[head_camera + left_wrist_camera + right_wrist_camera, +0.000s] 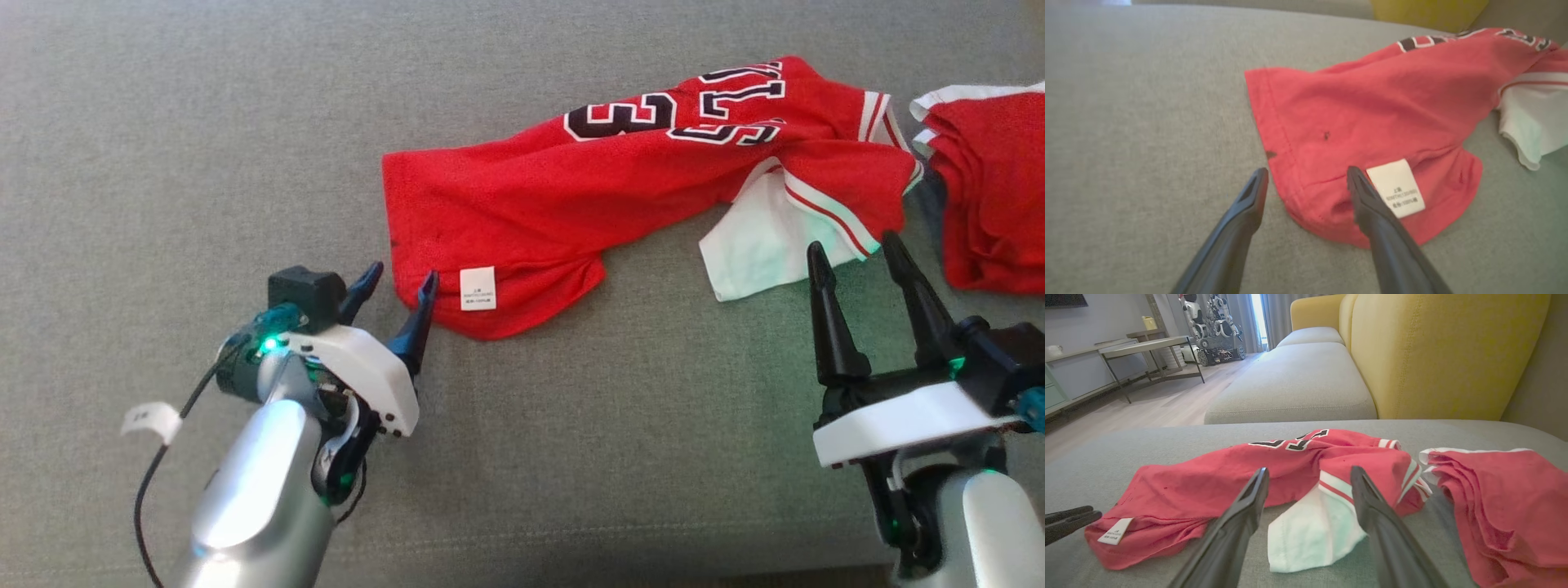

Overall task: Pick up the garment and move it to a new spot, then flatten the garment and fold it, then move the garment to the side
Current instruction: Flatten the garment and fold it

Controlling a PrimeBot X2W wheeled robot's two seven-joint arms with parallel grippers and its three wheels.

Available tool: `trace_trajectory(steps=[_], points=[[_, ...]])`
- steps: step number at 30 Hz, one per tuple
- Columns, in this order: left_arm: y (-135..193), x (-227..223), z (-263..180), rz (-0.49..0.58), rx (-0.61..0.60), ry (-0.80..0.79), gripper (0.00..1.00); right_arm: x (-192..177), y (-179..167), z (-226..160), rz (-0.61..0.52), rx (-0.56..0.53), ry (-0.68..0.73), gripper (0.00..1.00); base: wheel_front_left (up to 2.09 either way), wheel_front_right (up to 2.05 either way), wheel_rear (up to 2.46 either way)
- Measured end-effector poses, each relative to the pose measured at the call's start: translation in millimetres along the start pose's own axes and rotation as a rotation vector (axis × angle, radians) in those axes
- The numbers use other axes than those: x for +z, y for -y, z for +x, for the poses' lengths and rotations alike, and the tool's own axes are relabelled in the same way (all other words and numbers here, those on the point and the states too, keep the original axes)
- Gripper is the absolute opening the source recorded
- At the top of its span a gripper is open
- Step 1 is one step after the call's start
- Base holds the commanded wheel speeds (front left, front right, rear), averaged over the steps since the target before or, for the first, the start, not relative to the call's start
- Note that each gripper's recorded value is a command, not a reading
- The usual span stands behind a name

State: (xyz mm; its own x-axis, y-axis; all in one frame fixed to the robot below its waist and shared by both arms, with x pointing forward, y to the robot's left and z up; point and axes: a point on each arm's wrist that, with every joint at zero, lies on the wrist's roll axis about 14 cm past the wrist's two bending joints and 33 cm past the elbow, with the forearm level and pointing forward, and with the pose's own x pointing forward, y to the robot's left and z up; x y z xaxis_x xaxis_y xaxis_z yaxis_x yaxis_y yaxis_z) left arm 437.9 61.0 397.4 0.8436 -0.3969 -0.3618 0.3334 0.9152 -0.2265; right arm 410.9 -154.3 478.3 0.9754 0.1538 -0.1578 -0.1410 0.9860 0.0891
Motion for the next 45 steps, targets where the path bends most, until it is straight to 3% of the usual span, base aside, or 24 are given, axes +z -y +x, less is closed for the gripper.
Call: trace_trajectory(steps=[7,8,9,11,12,20,31,37,42,44,45], points=[[6,-20,6,-0.04,-0.02,-0.081,1.0,-7,2,0,0.01,-0.007,-0.017,1.0,0.0,0.0,0.0],[6,-20,6,-0.044,-0.023,-0.081,0.86,-7,2,0,0.013,-0.006,-0.019,1.0,0.0,0.0,0.0],[7,-20,6,-0.043,-0.027,-0.081,0.49,-8,2,0,0.017,-0.005,-0.02,1.0,0.0,0.0,0.0],[6,-20,7,-0.042,-0.025,-0.07,0.09,-8,2,0,0.017,-0.004,-0.022,1.0,0.0,0.0,0.0],[6,-19,7,-0.04,-0.022,-0.064,0.0,-9,1,1,0.018,-0.003,-0.023,1.0,0.0,0.0,0.0],[3,-11,9,-0.021,-0.007,-0.015,0.0,-21,-1,1,0.031,0.003,-0.071,1.0,0.0,0.0,0.0],[-2,-17,9,-0.019,0.006,-0.005,0.0,-101,-6,-1,0.06,0.013,-0.346,1.0,0.0,0.0,0.0],[-8,-13,12,-0.017,0.017,0.013,0.0,-100,-30,27,0.055,0.094,-0.322,1.0,0.0,0.0,0.0],[-10,-15,12,-0.016,0.025,0.009,0.0,-119,-28,30,0.035,0.094,-0.383,1.0,0.0,0.0,0.0],[-11,-16,12,-0.014,0.025,0.013,0.0,-122,-27,33,0.024,0.093,-0.397,0.4,0.0,0.0,0.0],[-11,-16,12,-0.013,0.026,0.013,0.0,-121,-26,34,0.018,0.091,-0.395,0.03,0.0,0.0,0.0]])
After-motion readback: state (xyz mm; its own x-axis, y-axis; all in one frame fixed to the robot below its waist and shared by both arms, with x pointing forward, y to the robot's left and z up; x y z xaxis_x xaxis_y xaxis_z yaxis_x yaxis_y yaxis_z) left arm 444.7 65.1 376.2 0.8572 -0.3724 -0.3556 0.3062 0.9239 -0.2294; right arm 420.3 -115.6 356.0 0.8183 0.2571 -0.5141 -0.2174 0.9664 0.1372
